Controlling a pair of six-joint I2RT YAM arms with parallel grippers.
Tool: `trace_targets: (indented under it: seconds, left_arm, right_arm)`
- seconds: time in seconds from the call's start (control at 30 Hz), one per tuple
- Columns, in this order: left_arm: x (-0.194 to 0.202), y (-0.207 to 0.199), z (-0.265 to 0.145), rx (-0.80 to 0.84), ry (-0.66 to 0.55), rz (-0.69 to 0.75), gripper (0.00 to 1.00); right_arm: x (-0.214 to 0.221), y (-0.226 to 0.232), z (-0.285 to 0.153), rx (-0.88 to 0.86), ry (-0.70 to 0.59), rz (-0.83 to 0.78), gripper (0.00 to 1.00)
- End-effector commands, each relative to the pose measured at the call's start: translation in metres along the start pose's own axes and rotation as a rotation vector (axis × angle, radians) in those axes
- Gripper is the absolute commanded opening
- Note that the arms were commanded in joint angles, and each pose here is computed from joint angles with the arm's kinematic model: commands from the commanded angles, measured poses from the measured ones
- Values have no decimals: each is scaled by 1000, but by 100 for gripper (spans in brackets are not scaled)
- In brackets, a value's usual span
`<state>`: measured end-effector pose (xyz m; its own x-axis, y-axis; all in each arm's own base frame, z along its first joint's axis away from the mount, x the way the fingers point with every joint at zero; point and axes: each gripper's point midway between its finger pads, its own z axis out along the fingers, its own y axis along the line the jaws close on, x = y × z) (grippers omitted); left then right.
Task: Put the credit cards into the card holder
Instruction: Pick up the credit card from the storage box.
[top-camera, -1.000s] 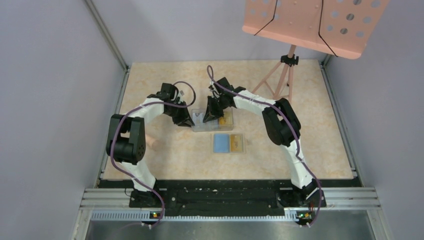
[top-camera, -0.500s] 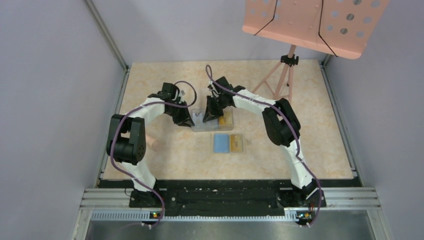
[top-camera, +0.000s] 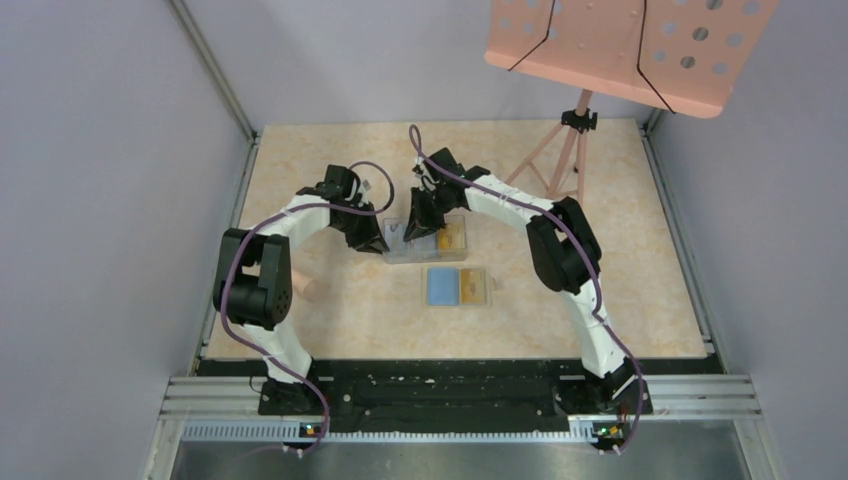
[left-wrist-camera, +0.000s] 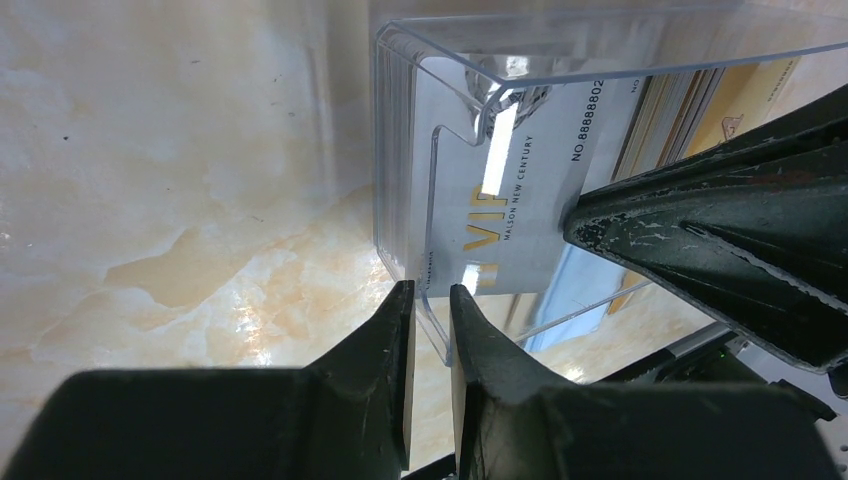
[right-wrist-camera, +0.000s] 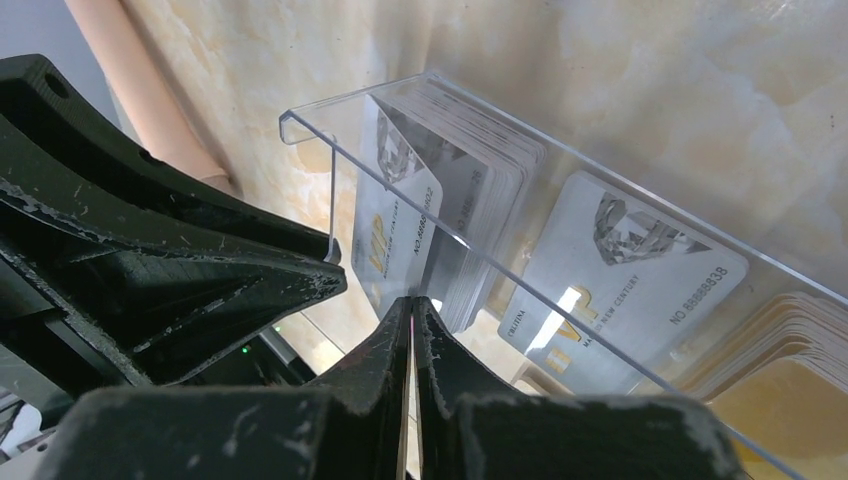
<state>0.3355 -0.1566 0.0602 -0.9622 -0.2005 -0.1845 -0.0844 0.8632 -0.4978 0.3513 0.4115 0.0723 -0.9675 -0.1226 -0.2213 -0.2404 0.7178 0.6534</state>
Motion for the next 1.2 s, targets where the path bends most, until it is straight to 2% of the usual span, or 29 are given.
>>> trace_targets:
  seconds: [0.0,0.13,0.37,0.93,1.17]
  left_arm:
    - [16,-7,2,10,57,40,12]
    - [16,-7,3,10,59,41,12]
    - [16,-6,4,8,66,44,12]
    - [19,-2,5,-9,78,44,12]
    - [20,-2,6,-11,83,46,12]
  right_arm:
    - [-14,60,-23,-129,-72,-101,5]
    - [-14,64,-23,-147,-77,-99,9]
    - [-13,65,-21,-174,-82,-87,23]
    - [-5,59,-11,-191,-61,-59,27]
    - [-8,55,-18,-149,-91,-79,45]
